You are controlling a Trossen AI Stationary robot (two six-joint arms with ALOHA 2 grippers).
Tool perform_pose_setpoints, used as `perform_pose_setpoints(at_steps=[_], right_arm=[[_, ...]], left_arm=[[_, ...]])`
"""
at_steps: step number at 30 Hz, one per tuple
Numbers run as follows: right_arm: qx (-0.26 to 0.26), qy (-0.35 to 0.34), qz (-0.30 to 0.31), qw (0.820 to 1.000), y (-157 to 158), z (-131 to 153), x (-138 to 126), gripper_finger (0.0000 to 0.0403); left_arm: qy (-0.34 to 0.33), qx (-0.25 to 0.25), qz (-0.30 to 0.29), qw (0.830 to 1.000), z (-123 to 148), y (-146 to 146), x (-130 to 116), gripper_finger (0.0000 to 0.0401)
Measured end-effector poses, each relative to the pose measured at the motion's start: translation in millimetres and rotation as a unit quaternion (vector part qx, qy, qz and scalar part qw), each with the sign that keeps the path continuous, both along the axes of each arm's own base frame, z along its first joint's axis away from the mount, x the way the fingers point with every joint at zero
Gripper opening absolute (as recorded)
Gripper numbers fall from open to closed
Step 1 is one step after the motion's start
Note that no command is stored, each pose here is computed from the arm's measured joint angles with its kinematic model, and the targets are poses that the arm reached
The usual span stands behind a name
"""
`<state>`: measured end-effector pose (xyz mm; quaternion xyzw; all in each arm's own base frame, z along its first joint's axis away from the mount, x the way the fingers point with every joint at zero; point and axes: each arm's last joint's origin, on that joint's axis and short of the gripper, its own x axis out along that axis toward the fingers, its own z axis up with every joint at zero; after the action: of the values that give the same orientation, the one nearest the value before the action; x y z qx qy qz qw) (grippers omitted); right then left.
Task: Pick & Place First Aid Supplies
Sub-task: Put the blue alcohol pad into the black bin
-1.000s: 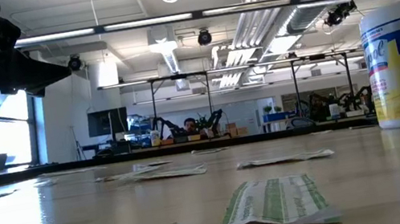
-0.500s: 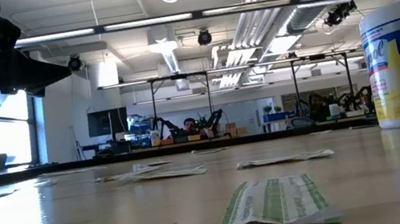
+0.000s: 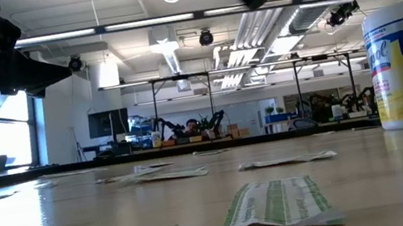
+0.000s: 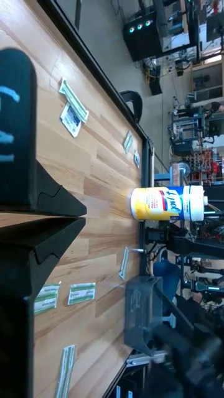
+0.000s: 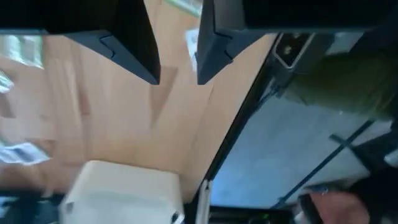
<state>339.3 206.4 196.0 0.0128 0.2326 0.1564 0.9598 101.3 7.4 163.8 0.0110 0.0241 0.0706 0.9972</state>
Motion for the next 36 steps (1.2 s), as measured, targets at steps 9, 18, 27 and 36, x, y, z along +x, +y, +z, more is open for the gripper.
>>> perform_pose_setpoints(at_steps=[9,18,27,36], right_arm=[[0.002,0.058,0.107,0.993,10.2,-59.3,55.9,0.0121],[-0.029,0.158,0.152,0.975,19.4,-91.3,87.1,0.0122],[-0.081,0.243,0.123,0.959,16.0,-81.7,69.6,0.0121],[-0.186,0.363,0.041,0.912,2.7,-53.9,30.0,0.0121]], left_arm=[[-0.001,0.0,0.0,1.0,0.1,0.0,0.0,0.0011],[-0.003,-0.014,-0.003,1.0,0.2,-0.2,0.1,0.0011],[-0.001,-0.014,-0.003,1.0,-0.1,-0.2,0.0,0.0012],[-0.001,-0.014,-0.003,1.0,-0.2,-0.3,0.1,0.0011]])
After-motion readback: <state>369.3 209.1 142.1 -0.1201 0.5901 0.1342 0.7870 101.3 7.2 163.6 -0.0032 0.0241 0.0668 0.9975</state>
